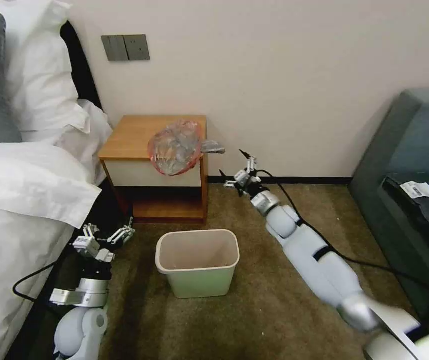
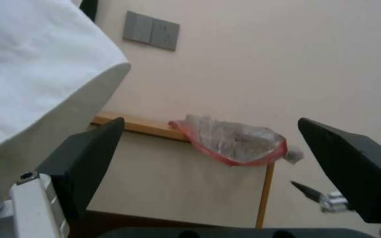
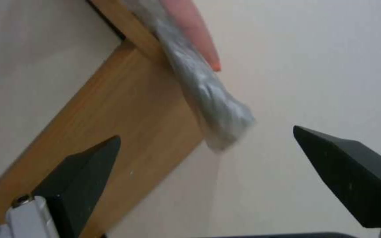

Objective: Pick up the garbage bag from the table and place it over the trash can.

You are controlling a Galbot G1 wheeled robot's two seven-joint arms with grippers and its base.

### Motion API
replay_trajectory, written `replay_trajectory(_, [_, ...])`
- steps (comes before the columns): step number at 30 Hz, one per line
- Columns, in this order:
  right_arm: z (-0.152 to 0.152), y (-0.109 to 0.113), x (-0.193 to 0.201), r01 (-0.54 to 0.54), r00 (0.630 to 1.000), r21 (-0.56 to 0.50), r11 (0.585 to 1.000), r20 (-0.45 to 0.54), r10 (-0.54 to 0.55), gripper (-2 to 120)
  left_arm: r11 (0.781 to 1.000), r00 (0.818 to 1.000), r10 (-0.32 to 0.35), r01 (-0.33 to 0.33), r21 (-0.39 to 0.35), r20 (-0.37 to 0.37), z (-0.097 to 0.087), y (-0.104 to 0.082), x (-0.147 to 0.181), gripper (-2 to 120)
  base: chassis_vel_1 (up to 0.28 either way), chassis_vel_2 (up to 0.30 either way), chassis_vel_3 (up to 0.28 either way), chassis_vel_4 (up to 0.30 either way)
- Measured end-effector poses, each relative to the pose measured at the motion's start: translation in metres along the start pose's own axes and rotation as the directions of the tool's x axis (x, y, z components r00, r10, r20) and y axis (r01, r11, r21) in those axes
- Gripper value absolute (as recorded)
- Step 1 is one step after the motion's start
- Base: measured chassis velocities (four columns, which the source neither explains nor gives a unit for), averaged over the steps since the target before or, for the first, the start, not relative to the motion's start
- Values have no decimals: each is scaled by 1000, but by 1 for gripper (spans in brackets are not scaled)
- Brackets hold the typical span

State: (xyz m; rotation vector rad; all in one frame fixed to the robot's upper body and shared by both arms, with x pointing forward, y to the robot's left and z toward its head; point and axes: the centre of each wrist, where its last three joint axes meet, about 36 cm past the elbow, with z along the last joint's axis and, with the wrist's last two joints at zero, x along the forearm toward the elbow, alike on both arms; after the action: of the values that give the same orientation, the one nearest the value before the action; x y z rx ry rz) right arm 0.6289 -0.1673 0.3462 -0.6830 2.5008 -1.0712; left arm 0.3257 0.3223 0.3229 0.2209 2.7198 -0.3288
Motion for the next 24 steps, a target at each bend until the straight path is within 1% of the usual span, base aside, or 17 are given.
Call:
replay_trajectory(3, [0,-6,-17,10,1000,40,999,6,-10,100,1000,1000,-1,1,-4,-4,1,-1,1,98,0,0,0,0])
replay_trajectory(6, [-4,-26,-45,8,1000,117,993,16,-10,100,1000,1000,-9,9,-10,-4,3,-3,4,98,0,0,0,0])
replay_trajectory(7, [-4,-26,-45,8,1000,117,993,16,-10,100,1000,1000,-9,9,-10,-4,3,-3,4,98,0,0,0,0])
replay_trajectory(8, [-6,-37,-53,3,1000,134,991,18,-6,100,1000,1000,-12,12,-7,-5,4,-5,5,98,0,0,0,0])
replay_trajectory(9, [-7,-41,-57,5,1000,145,989,21,-8,100,1000,1000,-12,12,-6,-7,5,-7,6,98,0,0,0,0])
replay_trajectory(12, [-6,-42,-58,20,1000,160,987,16,-23,100,1000,1000,-15,15,-3,-7,7,-9,6,98,0,0,0,0])
replay_trajectory(14, [-4,-40,-58,32,999,164,986,9,-34,100,1000,1000,-29,29,-3,-5,8,-11,6,98,0,0,0,0])
replay_trajectory(24, [-11,-33,-64,54,998,175,983,18,-58,100,999,999,-47,47,0,-1,10,-16,6,98,0,0,0,0])
